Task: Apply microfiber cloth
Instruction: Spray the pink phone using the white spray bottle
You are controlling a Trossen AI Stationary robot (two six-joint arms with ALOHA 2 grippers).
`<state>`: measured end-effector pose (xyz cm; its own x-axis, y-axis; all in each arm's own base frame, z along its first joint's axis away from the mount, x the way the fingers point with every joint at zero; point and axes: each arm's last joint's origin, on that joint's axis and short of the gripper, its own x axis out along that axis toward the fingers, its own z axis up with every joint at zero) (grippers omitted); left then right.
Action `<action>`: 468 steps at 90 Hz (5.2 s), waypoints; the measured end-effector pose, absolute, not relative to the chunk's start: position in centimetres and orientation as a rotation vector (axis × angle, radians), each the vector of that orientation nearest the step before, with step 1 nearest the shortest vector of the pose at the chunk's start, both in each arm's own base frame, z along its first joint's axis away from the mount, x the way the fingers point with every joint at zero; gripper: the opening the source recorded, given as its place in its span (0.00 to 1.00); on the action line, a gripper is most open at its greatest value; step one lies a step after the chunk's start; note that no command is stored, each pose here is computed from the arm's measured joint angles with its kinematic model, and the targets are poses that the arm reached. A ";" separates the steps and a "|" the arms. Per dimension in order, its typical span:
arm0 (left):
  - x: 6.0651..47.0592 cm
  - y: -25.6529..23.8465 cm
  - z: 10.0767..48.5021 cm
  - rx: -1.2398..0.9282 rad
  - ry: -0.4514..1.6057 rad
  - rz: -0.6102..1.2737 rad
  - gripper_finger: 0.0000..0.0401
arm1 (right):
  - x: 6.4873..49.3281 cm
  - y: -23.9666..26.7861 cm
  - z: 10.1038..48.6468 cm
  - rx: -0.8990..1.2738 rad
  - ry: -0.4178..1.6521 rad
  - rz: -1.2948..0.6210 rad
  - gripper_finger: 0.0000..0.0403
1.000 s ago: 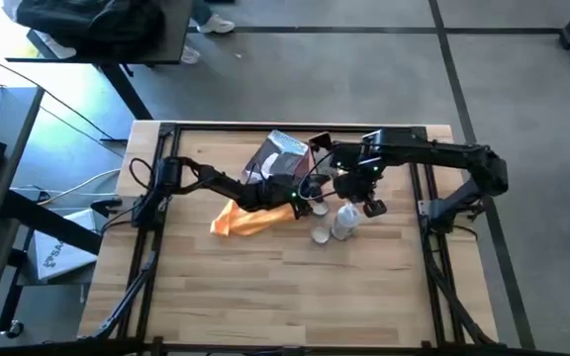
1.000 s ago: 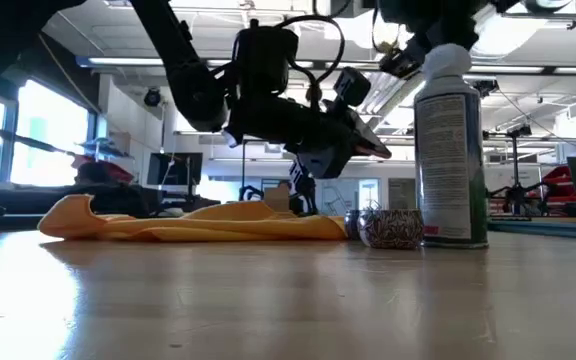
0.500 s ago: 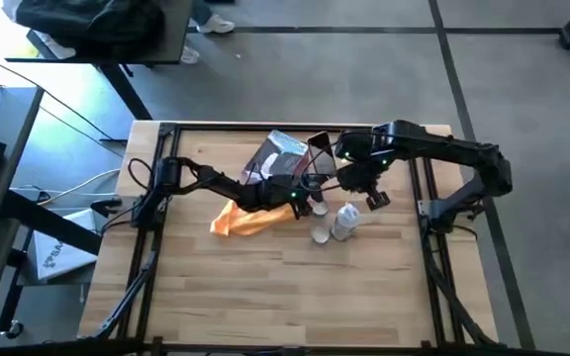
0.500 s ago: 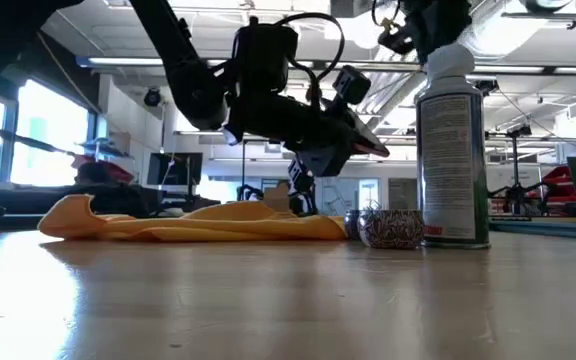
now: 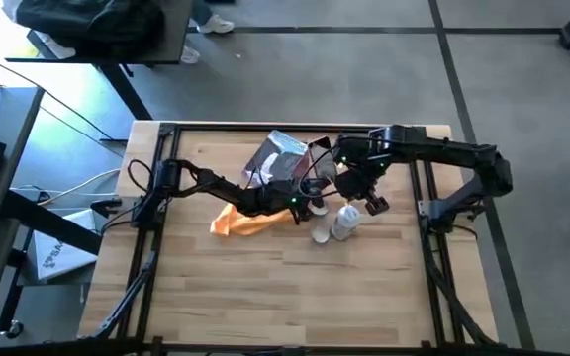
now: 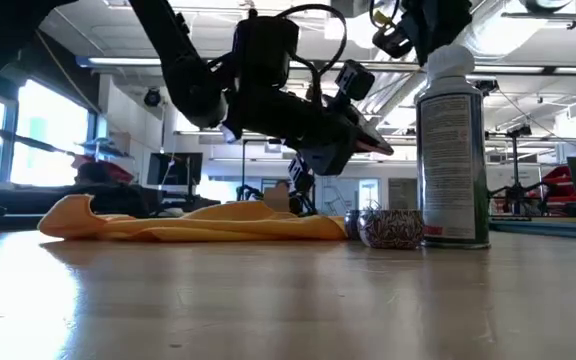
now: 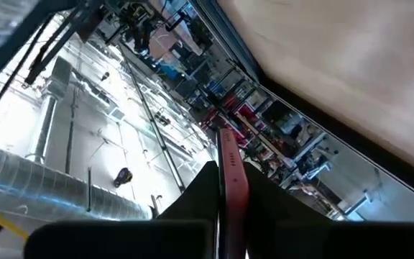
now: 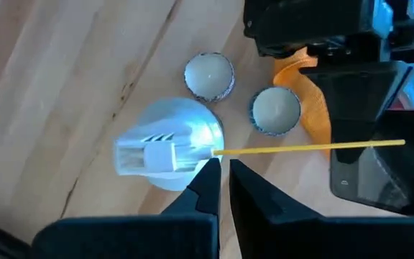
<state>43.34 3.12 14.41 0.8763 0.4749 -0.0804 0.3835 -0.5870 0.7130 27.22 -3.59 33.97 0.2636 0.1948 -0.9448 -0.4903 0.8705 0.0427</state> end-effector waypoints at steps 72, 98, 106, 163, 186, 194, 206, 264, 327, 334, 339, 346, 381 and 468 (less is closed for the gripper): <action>42.6 0.1 13.8 2.205 0.781 0.221 0.02 | 27.7 -2.7 34.1 -0.472 1.149 0.566 0.00; 41.8 -1.3 13.1 2.191 0.805 0.209 0.02 | 27.7 -2.7 34.1 -0.533 1.135 0.603 0.00; 41.8 -1.5 13.1 2.204 0.821 0.211 0.02 | 27.7 -2.6 34.1 -0.556 1.142 0.596 0.00; 41.7 -1.3 13.2 2.197 0.887 0.244 0.02 | 27.9 -1.6 34.8 -0.655 1.139 0.573 0.00; 41.7 -1.3 13.3 2.194 0.883 0.253 0.02 | 28.0 -1.4 35.5 -0.604 1.076 0.612 0.00; 41.7 -1.4 13.3 2.194 0.886 0.254 0.02 | 28.0 -1.4 34.9 -0.584 1.083 0.628 0.00; 41.6 -1.8 13.3 2.208 0.915 0.258 0.02 | 28.0 -1.3 34.4 -0.565 1.100 0.634 0.00; 41.5 -3.1 13.4 2.205 0.922 0.274 0.02 | 28.2 -1.3 34.9 -0.586 1.094 0.588 0.00; 41.4 -3.7 13.4 2.188 0.944 0.294 0.02 | 29.2 -1.3 34.4 -0.584 1.147 0.599 0.00; 41.4 -3.7 13.4 2.179 0.941 0.298 0.02 | 29.1 -1.4 35.0 -0.601 1.146 0.580 0.00; 41.4 -3.7 13.4 2.177 0.941 0.299 0.02 | 29.1 -1.4 35.1 -0.608 1.152 0.572 0.00; 41.4 -3.7 13.4 2.176 0.941 0.300 0.02 | 28.9 -1.5 35.1 -0.595 1.167 0.576 0.00; 41.9 -2.2 13.3 2.154 0.753 0.231 0.02 | 28.4 -1.5 35.4 -0.431 1.244 0.447 0.00; 43.2 2.3 14.8 2.372 0.388 0.118 0.02 | 29.0 -1.6 34.2 -0.222 1.351 0.369 0.00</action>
